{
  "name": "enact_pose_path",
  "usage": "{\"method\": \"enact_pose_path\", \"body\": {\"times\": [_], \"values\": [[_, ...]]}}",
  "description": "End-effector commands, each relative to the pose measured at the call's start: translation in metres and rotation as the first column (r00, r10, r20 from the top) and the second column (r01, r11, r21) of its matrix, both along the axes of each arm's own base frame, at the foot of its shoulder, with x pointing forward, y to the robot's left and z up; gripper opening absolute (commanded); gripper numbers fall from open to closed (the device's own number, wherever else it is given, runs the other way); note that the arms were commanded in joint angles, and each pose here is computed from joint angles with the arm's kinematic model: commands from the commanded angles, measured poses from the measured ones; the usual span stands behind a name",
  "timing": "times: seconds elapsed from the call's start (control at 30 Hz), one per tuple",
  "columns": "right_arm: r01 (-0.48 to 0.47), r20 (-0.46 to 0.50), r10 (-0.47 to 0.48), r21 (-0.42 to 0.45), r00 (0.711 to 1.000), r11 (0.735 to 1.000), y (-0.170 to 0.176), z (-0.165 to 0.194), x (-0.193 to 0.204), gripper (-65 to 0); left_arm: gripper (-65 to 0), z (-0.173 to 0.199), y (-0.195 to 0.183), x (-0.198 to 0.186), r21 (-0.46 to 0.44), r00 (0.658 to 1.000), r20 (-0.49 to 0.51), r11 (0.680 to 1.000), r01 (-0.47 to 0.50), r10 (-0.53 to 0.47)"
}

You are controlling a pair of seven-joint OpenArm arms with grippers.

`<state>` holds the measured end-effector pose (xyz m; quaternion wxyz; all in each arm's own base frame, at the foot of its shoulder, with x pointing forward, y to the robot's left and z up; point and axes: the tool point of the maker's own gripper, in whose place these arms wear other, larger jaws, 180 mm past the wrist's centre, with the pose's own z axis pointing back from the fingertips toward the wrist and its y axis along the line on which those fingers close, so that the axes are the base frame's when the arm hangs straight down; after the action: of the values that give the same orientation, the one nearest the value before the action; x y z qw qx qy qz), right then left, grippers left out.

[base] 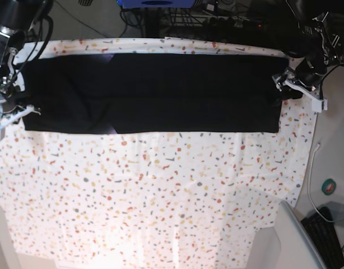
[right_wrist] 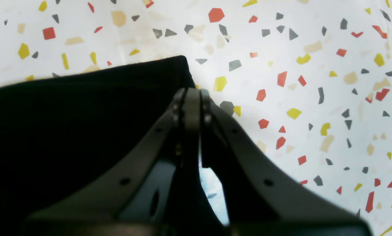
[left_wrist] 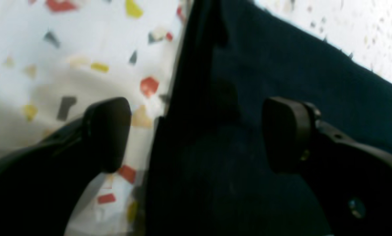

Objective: Layout the t-shirt on the table in an organized manner, then fold the t-shirt properly
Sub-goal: 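Pull the strip end taut with the left gripper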

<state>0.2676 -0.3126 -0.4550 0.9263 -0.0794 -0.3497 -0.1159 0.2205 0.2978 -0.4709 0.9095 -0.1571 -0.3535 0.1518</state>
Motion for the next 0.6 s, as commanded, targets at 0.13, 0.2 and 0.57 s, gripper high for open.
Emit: {"method": "enact_pose_path", "body": {"times": [0.13,0.2,0.57], "values": [[-0.002,0.045,0.003,-0.026,0.999,1.000,-0.008,0.013,0.010,-65.0,-5.6,-0.010,-0.025,0.001,-0.027,0.996,-0.037,0.996,0.079,-0.080],[-0.002,0.045,0.003,-0.026,0.999,1.000,-0.008,0.013,0.010,-65.0,-5.8,-0.012,-0.035,0.002,-0.034,0.993,-0.041,0.993,0.111,-0.112],[-0.002,0.045,0.003,-0.026,0.999,1.000,-0.008,0.013,0.010,-65.0,-19.7,-0.014,-0.042,0.006,-0.043,0.992,-0.041,0.992,0.121,-0.122]]}}
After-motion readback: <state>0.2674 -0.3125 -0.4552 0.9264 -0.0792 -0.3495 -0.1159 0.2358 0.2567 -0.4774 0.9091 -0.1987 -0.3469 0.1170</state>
